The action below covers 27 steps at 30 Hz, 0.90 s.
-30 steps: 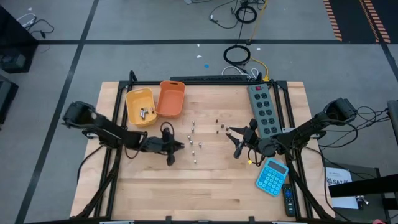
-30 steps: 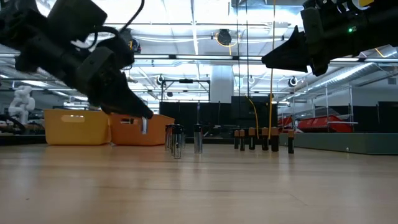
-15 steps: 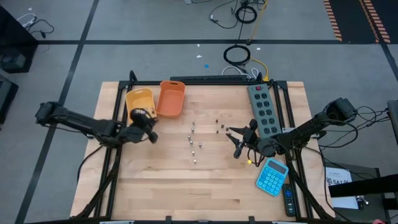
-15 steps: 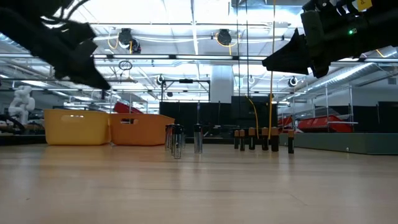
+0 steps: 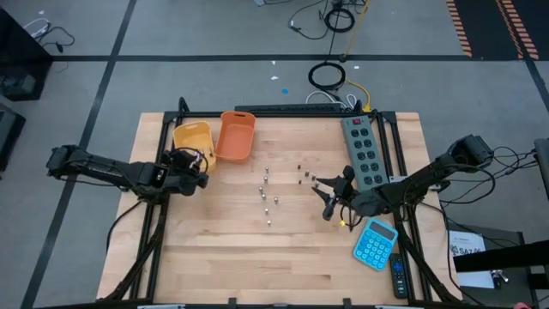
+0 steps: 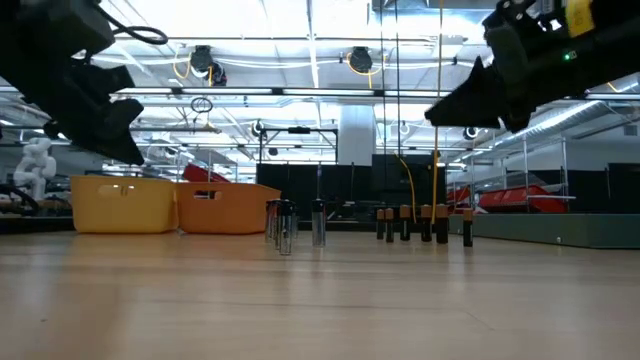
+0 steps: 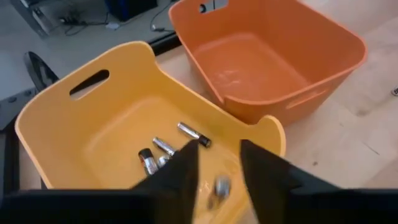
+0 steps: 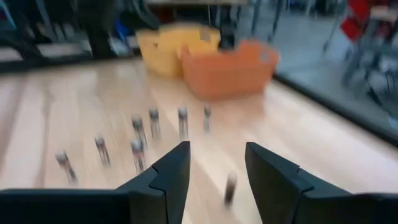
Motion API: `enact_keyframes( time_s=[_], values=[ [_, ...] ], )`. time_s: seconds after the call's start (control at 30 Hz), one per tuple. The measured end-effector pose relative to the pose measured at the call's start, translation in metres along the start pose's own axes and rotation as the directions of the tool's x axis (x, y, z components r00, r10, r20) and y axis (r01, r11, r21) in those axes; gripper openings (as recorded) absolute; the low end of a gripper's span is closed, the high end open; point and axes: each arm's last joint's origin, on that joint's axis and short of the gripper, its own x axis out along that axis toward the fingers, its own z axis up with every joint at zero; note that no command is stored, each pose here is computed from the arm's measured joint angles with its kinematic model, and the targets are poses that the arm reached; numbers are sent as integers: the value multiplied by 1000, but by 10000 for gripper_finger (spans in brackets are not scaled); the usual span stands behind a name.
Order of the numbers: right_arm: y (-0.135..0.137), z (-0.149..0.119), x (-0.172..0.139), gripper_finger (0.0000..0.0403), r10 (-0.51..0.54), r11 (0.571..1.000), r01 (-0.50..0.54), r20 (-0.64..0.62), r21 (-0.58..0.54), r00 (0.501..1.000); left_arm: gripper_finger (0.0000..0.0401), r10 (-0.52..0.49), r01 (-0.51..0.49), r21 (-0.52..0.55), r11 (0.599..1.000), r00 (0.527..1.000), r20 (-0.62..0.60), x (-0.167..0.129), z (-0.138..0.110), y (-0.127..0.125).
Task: Sort batteries
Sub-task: Put the silver battery into the yellow bin, then put the black battery into the orange bin
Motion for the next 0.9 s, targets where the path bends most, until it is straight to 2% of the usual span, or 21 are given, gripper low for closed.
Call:
enact_keyframes(
  time_s=[0.13, 0.23, 0.5, 0.9],
  values=[
    [3, 0, 2, 157, -82, 997, 79, -209, -24, 975, 202, -8, 8, -8, 1000, 1000, -17, 0, -1, 0],
    [6, 2, 0, 163, -116, 993, 114, -295, -21, 949, 226, -15, 15, 9, 1000, 1000, -18, 0, -1, 0],
    [-1, -19, -8, 169, -155, 982, 181, -328, 51, 932, 233, -71, 60, 106, 993, 992, 103, -5, 7, -11],
    [2, -59, 7, 169, -235, 970, 240, -361, -31, 903, 234, -58, 37, 143, 989, 988, 145, -5, 9, -12]
  ],
)
